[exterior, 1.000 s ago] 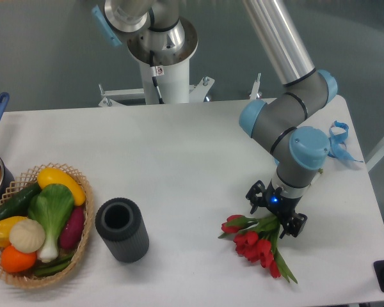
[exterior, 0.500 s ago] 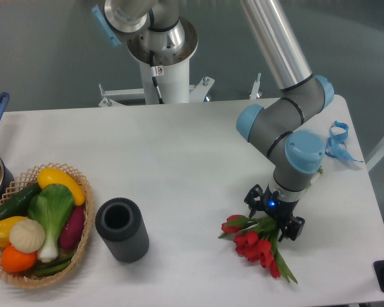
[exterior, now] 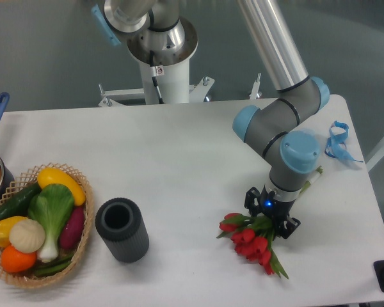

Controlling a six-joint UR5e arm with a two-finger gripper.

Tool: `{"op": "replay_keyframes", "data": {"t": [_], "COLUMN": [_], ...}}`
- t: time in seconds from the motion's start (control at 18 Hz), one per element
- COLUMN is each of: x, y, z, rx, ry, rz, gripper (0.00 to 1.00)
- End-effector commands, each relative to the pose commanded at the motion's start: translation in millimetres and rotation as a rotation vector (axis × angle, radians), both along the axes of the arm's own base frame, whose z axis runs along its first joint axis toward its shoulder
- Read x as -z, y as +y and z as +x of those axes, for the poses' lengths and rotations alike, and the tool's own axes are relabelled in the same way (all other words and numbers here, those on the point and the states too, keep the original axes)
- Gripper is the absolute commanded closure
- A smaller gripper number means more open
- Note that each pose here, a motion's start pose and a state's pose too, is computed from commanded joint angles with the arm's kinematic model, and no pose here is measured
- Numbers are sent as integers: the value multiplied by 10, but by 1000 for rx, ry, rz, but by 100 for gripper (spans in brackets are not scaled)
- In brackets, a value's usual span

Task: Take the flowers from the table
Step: 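Close the gripper around the tulip stems below the blooms, then lift the gripped tulip bunch up off the table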

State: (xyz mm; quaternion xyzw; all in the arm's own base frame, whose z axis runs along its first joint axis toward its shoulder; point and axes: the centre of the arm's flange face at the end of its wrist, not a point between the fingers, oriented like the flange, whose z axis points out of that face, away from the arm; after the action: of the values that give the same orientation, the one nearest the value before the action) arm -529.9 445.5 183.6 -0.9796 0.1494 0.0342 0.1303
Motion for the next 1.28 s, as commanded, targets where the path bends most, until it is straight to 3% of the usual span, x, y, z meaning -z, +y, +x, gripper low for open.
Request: {"op": "replay_keyframes", "data": {"t": [0.17,0.33,0.5,0.67,0.78,0.94,1.17,1.28], "x": [-76,-194,-549,-1184,-1603,-2102,-2560,-2763], "y": [-1,-26,-80,-91,-1,52,-64,-84], "z": [-22,-30,-50,-22,62,104,221,329], "rx": [-31,-35,-43,-47,-80,-145,-168,-238], "ry": [3,11,57,109,70,-54,-94,-142], "rz": [7,16,45,148,299,526,640,671], "gripper": [79,79,78,78,77,77,76,76]}}
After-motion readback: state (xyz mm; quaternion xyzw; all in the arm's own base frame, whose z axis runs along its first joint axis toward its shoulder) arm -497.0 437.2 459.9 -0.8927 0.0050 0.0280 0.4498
